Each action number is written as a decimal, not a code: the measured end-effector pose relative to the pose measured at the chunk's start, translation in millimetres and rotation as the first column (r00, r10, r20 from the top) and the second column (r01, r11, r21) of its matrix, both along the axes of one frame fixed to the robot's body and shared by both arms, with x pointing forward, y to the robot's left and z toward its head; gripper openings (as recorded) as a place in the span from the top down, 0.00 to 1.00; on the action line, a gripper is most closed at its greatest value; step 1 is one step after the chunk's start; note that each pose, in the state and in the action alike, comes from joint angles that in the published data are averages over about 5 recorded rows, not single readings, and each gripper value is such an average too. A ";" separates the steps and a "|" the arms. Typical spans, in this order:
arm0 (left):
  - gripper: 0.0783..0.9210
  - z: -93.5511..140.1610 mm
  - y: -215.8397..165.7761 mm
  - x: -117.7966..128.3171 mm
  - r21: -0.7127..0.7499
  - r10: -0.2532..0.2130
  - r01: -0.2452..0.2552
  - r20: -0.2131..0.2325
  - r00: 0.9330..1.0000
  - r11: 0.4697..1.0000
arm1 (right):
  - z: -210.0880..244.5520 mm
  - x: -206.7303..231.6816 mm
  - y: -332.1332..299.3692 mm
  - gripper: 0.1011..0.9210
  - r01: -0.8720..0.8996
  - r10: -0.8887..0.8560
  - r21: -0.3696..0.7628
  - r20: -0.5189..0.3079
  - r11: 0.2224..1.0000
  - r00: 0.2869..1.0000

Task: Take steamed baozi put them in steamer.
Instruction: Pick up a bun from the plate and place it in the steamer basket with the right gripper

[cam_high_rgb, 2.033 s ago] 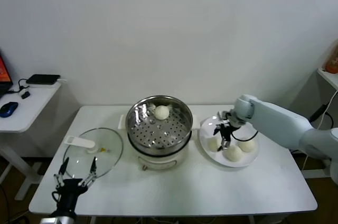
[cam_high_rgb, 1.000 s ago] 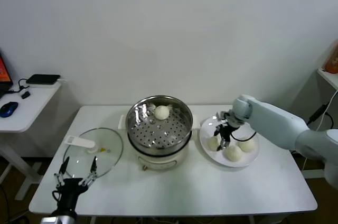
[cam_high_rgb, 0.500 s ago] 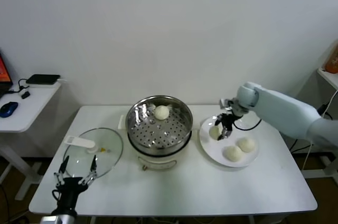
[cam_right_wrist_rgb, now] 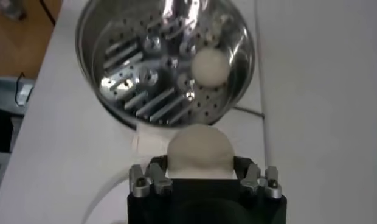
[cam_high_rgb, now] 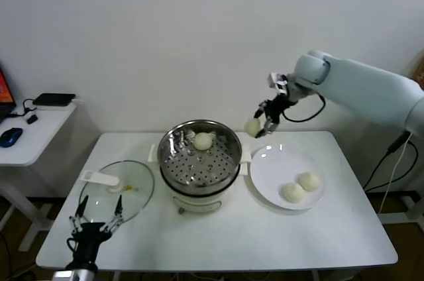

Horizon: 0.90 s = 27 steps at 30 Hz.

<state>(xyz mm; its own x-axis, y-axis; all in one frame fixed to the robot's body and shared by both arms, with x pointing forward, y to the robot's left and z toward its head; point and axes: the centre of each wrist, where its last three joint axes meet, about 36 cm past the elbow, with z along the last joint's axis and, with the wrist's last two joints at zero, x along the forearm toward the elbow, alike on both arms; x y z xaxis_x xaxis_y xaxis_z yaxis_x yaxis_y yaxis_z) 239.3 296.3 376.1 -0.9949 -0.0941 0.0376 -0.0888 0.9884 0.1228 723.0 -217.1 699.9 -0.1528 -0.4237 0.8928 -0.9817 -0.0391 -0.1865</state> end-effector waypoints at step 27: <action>0.12 8.6 3.1 -2.1 0.022 -0.004 0.004 0.011 1.000 1.000 | -74.6 -10.6 189.5 0.27 -0.162 0.162 0.012 -0.088 0.987 0.983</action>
<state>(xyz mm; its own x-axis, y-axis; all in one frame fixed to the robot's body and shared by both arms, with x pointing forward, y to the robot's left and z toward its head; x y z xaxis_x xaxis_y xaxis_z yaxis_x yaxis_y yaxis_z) 237.2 299.4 384.7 -0.9955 -0.0912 0.0246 -0.0867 0.9858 0.1440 712.4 -27.6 625.3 -0.0026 -0.4406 0.8977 -0.9751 -0.1981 -0.1000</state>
